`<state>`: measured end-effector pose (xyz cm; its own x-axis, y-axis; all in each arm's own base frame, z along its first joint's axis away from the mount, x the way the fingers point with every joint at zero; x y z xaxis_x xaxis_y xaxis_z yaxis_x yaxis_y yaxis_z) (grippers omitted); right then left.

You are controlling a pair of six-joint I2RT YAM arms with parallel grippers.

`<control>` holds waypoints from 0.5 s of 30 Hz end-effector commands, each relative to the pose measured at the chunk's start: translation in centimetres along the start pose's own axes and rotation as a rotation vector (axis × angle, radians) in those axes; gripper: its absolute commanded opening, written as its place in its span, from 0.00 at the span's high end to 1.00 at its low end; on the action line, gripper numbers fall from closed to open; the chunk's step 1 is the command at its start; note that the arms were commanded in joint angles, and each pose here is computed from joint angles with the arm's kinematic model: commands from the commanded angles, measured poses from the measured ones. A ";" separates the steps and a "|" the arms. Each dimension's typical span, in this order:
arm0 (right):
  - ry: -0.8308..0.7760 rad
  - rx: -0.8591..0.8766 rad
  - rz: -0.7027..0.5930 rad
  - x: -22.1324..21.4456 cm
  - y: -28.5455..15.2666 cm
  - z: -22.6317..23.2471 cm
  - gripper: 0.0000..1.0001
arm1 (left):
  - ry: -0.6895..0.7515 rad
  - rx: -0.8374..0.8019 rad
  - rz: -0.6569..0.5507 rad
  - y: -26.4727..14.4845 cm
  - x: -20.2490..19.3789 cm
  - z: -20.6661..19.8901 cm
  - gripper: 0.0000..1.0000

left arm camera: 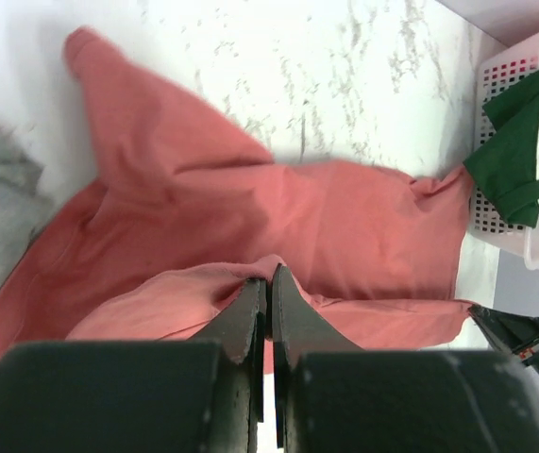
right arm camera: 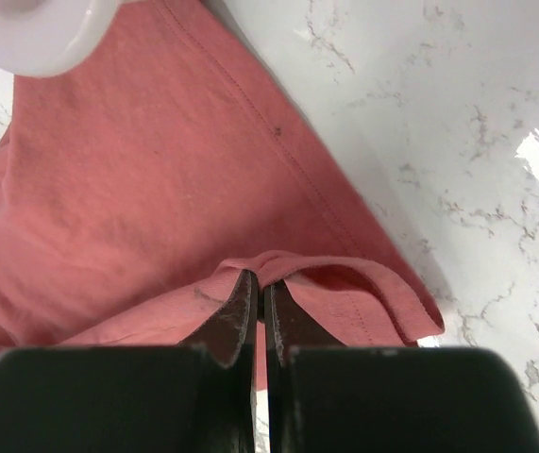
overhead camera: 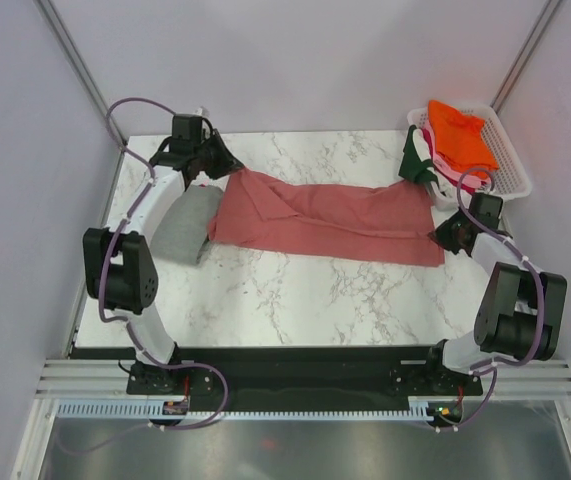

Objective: Fold and stack the t-shirts
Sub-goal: Fold the tshirt

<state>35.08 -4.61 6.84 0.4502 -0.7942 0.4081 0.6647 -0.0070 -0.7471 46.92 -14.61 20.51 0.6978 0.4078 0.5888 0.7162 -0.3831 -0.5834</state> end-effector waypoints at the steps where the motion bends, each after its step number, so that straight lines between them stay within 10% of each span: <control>1: -0.009 0.033 -0.079 2.5 0.3 2.2 1.00 | 0.130 -0.015 -0.023 1.2 1.4 -1.9 0.98; 10: 0.019 -0.033 -0.121 4.0 1.8 1.6 0.88 | 0.145 -0.003 0.035 7.2 1.2 -1.4 0.97; 13: 0.029 -0.036 -0.124 4.1 2.0 1.6 0.40 | 0.144 0.017 0.030 8.4 1.7 -1.0 0.57; 14: 0.030 -0.034 -0.125 4.0 1.8 1.6 0.34 | 0.148 0.016 0.032 9.0 1.7 -0.9 0.25; 15: 0.030 -0.037 -0.123 3.6 1.7 1.3 0.30 | 0.149 0.032 0.029 9.2 1.8 -0.6 0.15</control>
<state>37.63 -5.99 6.32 0.3985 -0.8067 0.4364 0.6538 -0.0839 -0.7520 53.48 -18.46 15.76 0.7404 0.2888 0.6070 0.6695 -0.3966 -0.6280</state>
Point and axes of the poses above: each gripper's point midway between its finger pads, its own y axis out along the fingers, its own z axis along the line the jaws close on, x = y × z, the point moved 1 cm from there along -y, back along the fingers, and after that the axes turned 4 degrees about y, right-handed, at the moved point
